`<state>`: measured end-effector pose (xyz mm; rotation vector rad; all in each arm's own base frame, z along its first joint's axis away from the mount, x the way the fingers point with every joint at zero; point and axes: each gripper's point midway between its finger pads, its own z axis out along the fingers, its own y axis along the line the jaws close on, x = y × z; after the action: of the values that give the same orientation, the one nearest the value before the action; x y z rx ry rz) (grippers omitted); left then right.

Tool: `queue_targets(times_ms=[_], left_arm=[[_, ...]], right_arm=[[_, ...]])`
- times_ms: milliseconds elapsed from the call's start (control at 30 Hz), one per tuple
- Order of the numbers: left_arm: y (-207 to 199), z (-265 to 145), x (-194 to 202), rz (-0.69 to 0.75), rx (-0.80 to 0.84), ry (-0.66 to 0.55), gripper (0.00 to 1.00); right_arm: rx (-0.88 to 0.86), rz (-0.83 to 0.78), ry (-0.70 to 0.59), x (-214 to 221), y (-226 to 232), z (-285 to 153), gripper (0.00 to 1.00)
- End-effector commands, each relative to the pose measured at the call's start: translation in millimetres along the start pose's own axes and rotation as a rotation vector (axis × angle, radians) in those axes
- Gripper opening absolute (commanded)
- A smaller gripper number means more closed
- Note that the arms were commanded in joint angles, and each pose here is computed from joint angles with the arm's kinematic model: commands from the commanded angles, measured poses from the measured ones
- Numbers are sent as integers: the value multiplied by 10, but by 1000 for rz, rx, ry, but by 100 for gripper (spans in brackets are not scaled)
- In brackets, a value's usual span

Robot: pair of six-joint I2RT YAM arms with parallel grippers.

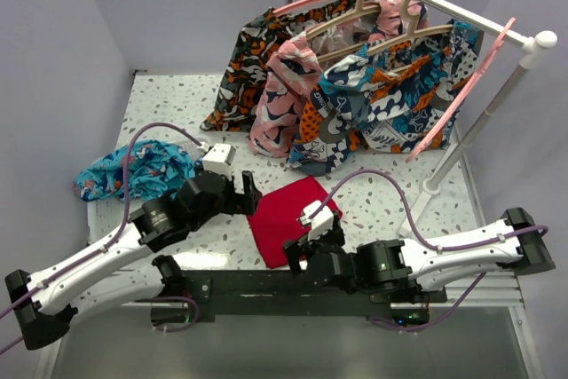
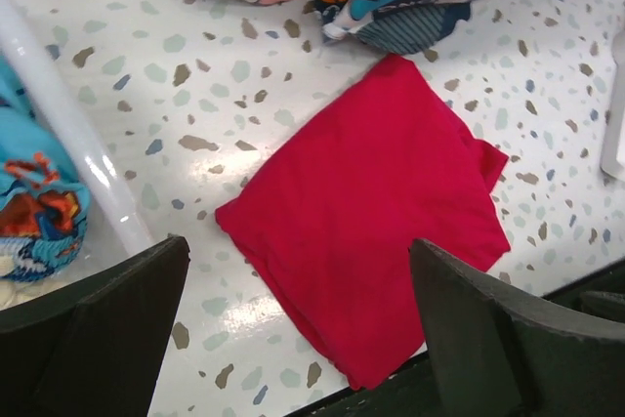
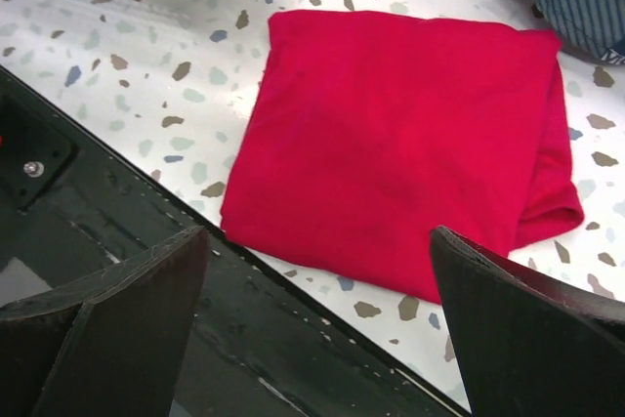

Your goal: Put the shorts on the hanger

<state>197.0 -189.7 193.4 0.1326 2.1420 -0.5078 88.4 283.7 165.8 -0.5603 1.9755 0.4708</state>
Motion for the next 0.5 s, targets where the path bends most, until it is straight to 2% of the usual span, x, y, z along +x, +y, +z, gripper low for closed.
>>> queue_targets(times_ms=[0,67,200,300,333,400,433,467], left_arm=[[263,-65,-212,-125,-183,-88,100],[452,-143,-167,-150,-279,-83,100],[761,-253,-277,-255,-414,-185,100],[1013,-191,-385,-277,-497,-191,100],[1209,-149,-441,-318,-566,-204,100],[1313,-1,-396,-325,-560,-150,100],[1478,49,-511,-382,-582,-190,100],[1540,114,-512,-378,-576,-178,100]], right_arm=[[-36,103,-43,-173,122,-19,99],[-35,101,-42,-165,116,-18,98],[-52,94,-37,-157,171,-5,99],[-66,88,-27,-124,224,18,99],[-70,85,-22,-112,253,32,99],[-80,77,-11,-86,284,39,99],[-82,76,-6,-80,300,47,99],[-91,73,-1,-69,322,46,99]])
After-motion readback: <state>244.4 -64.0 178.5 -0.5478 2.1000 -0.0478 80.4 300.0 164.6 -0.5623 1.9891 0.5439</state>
